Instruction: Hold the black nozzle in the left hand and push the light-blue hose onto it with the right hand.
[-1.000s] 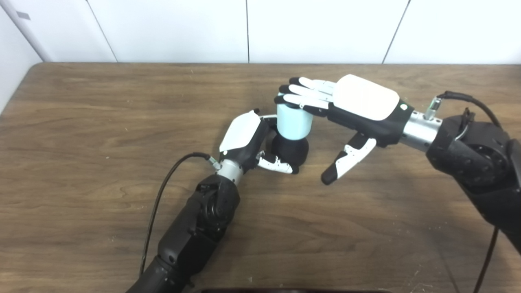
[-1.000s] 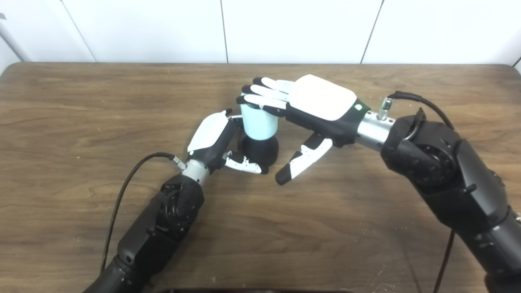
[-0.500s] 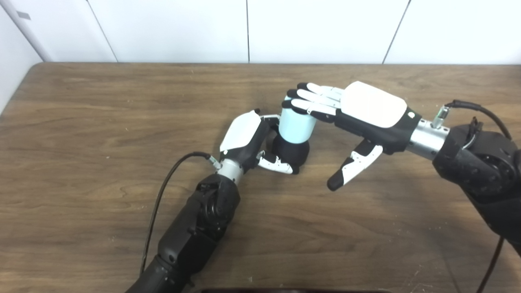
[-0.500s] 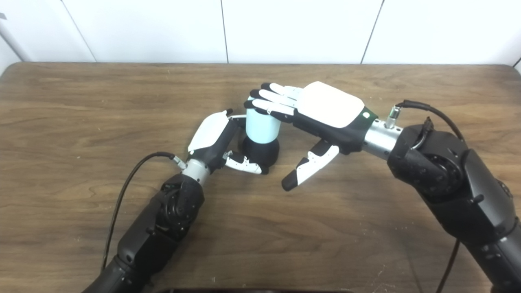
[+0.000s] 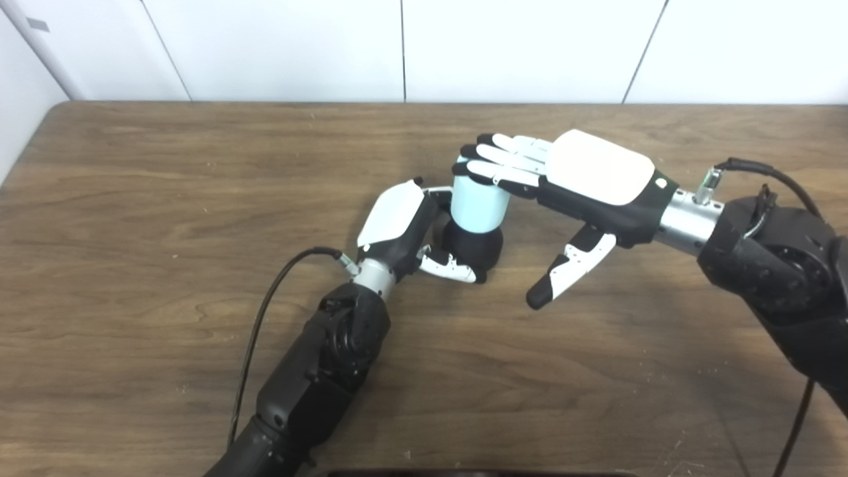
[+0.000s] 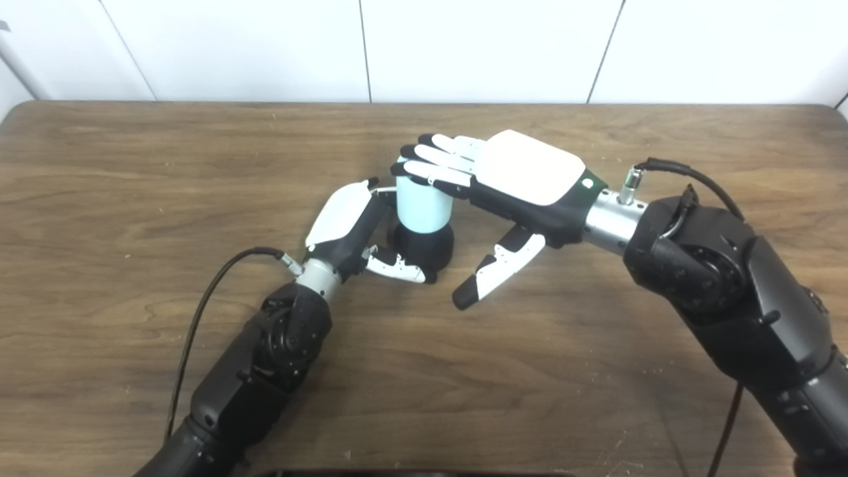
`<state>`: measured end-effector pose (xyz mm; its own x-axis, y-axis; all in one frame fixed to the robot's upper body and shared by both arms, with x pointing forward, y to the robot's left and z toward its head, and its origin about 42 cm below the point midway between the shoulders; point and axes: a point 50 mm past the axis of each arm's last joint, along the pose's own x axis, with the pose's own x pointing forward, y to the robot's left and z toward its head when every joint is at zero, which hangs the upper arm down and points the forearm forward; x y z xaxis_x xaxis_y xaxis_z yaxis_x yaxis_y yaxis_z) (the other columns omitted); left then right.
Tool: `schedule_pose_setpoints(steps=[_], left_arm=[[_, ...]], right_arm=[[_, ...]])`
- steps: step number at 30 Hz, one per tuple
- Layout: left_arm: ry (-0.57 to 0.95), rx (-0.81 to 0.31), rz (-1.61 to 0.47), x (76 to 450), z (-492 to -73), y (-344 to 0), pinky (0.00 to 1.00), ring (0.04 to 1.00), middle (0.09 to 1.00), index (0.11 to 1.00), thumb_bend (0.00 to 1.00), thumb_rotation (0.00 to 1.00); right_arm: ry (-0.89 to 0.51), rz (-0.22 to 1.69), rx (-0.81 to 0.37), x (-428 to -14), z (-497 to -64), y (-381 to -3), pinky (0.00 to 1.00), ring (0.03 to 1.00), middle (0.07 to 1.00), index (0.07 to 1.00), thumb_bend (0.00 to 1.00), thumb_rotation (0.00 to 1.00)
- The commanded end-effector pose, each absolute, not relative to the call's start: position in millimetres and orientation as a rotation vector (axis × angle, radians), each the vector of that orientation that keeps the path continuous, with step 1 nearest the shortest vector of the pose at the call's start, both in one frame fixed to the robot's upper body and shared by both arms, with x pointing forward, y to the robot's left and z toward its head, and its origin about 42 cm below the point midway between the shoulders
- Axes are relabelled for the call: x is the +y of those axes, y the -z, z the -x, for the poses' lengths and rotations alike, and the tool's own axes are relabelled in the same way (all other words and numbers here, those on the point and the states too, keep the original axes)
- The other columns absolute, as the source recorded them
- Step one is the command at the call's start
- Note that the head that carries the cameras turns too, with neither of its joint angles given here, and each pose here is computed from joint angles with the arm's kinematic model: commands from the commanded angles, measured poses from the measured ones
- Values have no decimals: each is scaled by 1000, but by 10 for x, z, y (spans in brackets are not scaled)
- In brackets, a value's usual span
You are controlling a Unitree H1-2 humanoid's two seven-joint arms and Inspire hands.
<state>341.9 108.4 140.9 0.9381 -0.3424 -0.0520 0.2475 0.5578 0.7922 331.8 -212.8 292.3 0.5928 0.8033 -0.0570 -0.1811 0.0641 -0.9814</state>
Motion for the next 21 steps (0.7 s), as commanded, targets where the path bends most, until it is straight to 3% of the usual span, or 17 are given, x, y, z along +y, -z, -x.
schedule_pose_setpoints(steps=[1, 9, 16, 21], left_arm=[[438, 194, -1002, 1326, -3208, -824, 1000, 792, 550, 442, 514, 0], [444, 192, -1005, 1315, -3200, -815, 1000, 742, 548, 442, 514, 0], [450, 194, -1002, 1337, -3197, -804, 1000, 745, 547, 443, 514, 0], [454, 197, -1003, 1320, -3206, -794, 1000, 731, 546, 444, 515, 0]], right_arm=[[-892, 1353, -508, -2179, -3316, -2785, 970, 1000, 988, 956, 752, 1000], [-874, 1347, -507, -2195, -3382, -2863, 970, 1000, 987, 955, 751, 1000], [-788, 1316, -561, -2261, -3434, -3217, 961, 999, 984, 953, 747, 1000], [-710, 1315, -623, -2219, -3409, -3428, 934, 986, 980, 945, 692, 978]])
